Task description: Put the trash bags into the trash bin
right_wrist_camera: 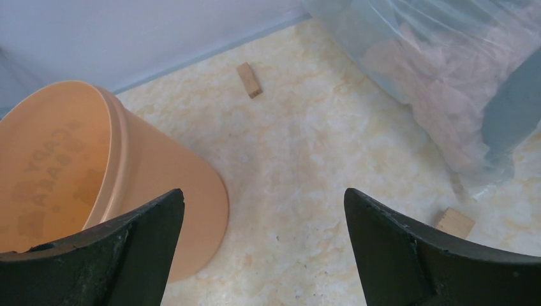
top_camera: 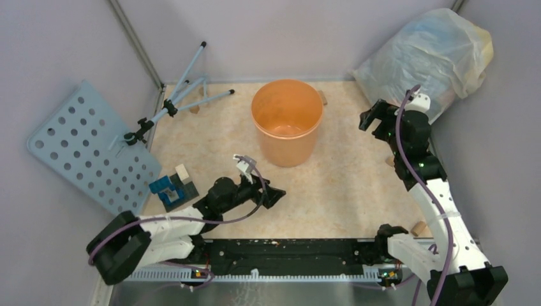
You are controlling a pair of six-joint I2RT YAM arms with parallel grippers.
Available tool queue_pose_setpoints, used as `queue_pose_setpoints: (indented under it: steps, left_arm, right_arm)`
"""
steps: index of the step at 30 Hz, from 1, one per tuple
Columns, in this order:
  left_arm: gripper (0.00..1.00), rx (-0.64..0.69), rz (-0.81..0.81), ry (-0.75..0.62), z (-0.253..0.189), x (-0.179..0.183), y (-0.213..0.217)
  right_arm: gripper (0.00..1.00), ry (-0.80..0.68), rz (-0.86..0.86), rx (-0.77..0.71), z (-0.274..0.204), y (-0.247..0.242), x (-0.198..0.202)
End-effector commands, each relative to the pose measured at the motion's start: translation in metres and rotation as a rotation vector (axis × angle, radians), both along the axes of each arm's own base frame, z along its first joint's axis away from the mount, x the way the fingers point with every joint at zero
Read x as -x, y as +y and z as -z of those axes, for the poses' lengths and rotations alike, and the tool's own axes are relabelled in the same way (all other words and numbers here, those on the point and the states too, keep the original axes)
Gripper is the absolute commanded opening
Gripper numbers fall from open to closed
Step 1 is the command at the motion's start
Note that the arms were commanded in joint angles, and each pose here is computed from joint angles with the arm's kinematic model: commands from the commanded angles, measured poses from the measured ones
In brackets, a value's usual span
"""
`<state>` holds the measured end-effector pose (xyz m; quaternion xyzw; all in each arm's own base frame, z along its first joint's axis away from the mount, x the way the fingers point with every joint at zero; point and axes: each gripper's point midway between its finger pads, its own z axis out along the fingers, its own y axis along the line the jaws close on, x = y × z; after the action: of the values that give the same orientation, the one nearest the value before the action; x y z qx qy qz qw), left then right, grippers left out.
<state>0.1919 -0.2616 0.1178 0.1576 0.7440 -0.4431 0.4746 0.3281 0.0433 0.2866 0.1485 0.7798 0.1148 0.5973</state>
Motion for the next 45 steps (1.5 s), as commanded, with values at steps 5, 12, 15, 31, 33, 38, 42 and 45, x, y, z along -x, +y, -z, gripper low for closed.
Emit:
queue_pose_setpoints:
  steps: [5, 12, 15, 31, 33, 38, 42, 45]
  left_arm:
    - [0.99, 0.086, -0.107, -0.01, -0.037, -0.056, -0.054]
    - [0.99, 0.003, -0.293, 0.029, -0.032, -0.113, -0.054]
    - [0.99, 0.002, -0.337, 0.075, -0.034, -0.143, -0.048]
    - [0.99, -0.02, -0.482, 0.12, -0.035, -0.258, 0.014]
    - [0.99, -0.024, -0.45, 0.122, -0.038, -0.252, 0.014]
    - [0.99, 0.007, -0.349, 0.15, -0.048, -0.219, 0.008]
    - [0.99, 0.052, -0.247, 0.222, -0.045, -0.175, 0.0]
    - [0.99, 0.046, -0.174, 0.254, -0.043, -0.142, -0.007]
  right_arm:
    - [0.94, -0.015, -0.005, 0.009, -0.019, -0.002, 0.004]
    - [0.94, -0.046, 0.009, 0.024, -0.023, -0.008, 0.02]
    - [0.94, -0.046, 0.031, 0.015, -0.022, -0.011, 0.021]
    - [0.93, -0.001, 0.06, 0.078, -0.04, -0.019, -0.013]
    - [0.93, 0.025, 0.074, 0.099, -0.041, -0.026, -0.022]
    - [0.92, 0.02, 0.164, 0.126, -0.068, -0.062, -0.037]
    - [0.9, -0.016, 0.259, 0.151, -0.097, -0.095, -0.044]
    - [0.9, -0.041, 0.334, 0.18, -0.114, -0.12, -0.047]
